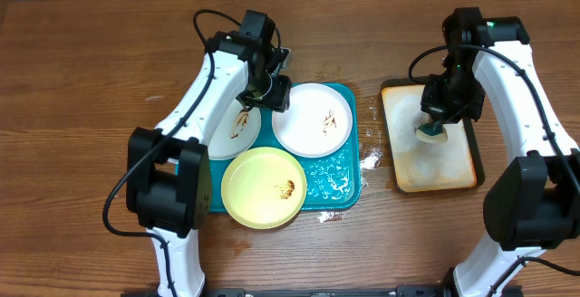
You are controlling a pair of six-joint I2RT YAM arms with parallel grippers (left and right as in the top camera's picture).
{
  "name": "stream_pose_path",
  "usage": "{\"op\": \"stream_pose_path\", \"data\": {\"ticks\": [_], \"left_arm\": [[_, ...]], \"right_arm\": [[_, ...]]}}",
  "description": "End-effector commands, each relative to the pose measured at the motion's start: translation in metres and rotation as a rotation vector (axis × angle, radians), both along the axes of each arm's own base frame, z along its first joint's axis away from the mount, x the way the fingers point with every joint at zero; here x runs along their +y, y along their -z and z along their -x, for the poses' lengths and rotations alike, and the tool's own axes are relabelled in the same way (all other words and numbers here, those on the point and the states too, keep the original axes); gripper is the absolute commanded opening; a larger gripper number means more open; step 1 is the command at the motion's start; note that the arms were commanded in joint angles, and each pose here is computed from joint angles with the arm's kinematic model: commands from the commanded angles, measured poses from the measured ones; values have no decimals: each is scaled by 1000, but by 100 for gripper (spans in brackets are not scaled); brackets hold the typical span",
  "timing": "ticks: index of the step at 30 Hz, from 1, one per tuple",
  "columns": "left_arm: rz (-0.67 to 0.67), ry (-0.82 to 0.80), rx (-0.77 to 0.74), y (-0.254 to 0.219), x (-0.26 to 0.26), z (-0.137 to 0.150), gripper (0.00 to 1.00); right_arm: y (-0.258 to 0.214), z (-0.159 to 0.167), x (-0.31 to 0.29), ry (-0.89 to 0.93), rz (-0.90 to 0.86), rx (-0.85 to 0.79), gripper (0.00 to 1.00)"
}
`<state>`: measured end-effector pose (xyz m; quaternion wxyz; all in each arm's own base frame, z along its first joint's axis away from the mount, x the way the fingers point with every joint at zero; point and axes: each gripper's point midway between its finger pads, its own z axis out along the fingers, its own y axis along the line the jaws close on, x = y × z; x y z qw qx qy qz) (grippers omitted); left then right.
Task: Clean dirty plates on tray and stack at the side
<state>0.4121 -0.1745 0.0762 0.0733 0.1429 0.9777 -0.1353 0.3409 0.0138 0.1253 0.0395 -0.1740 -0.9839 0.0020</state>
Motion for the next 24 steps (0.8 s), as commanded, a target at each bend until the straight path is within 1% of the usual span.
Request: {"op": "stream_pose_path", "data": {"ticks": [1, 8, 14, 16, 20, 24], "left_arm": [[61, 26, 16, 3, -15, -1, 51], [45, -5, 65, 26, -10, -2, 52], [29, -23, 106, 44, -4, -1, 50], [-13, -51, 99, 46, 3, -3, 49], [-96, -71, 80, 49, 19, -6, 55], [-99, -82, 84, 50, 24, -7, 56]], "right_arm": [[-16, -4, -2, -1, 5, -53, 4], [-16, -2, -2, -4, 5, -44, 4], [-16, 0, -2, -4, 6, -35, 4], [-16, 0, -2, -4, 6, -35, 4], [-16, 0, -2, -4, 6, -35, 4], [-16, 0, -2, -4, 6, -37, 4]]}}
